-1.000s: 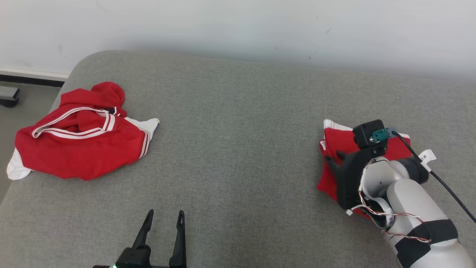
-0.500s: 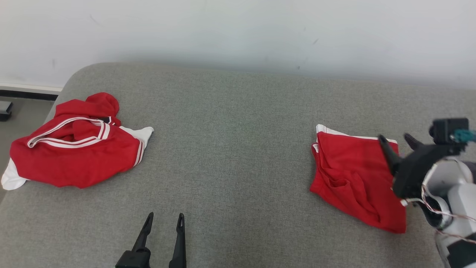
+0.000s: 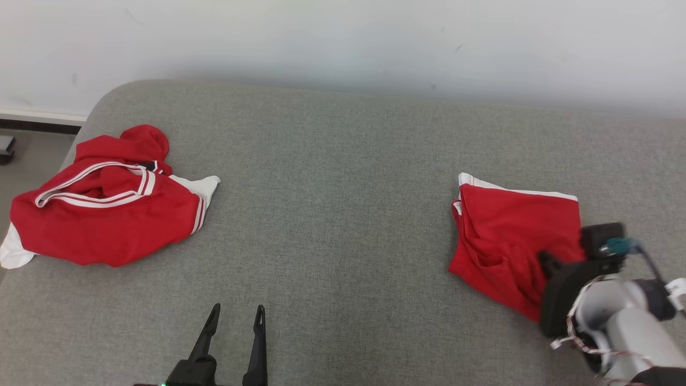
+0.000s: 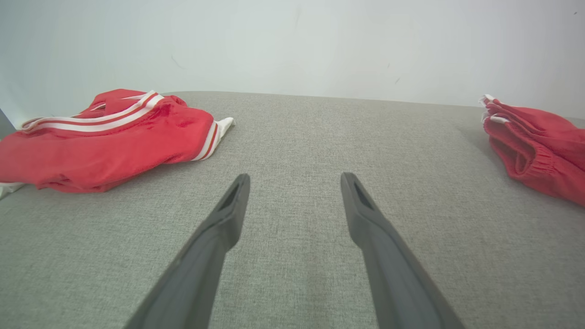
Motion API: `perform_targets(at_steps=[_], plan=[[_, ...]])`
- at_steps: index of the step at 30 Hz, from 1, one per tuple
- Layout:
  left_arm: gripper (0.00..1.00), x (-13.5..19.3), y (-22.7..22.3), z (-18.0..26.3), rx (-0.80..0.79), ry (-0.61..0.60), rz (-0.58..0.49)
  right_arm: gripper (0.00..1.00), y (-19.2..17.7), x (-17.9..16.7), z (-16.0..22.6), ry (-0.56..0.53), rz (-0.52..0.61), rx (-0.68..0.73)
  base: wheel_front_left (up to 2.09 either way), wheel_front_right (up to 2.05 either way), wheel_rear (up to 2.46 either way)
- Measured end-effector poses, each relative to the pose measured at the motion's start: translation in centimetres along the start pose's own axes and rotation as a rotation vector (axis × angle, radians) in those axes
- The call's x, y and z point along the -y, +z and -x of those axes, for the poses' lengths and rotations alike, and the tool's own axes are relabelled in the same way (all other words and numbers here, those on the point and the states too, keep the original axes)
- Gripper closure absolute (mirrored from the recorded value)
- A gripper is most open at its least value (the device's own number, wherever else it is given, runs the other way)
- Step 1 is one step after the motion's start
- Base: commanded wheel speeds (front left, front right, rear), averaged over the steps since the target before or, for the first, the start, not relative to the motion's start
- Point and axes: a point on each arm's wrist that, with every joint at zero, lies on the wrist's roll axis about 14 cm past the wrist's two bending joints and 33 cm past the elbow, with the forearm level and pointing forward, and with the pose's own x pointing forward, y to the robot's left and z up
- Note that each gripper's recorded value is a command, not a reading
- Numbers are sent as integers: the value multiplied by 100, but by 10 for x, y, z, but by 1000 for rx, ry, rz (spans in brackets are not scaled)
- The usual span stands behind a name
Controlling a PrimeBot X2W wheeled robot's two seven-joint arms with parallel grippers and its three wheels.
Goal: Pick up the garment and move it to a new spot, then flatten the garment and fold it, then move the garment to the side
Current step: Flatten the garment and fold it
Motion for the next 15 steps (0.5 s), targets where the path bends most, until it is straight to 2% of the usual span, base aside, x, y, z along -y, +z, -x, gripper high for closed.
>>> perform_targets(at_steps=[9, 15], plan=[[0, 1, 0, 5, 3, -4, 7, 100, -31, -83, 10, 212, 96, -84, 0, 0, 0], [0, 4, 3, 6, 12, -11, 8, 100, -31, -125, 24, 330, 139, -68, 0, 0, 0]])
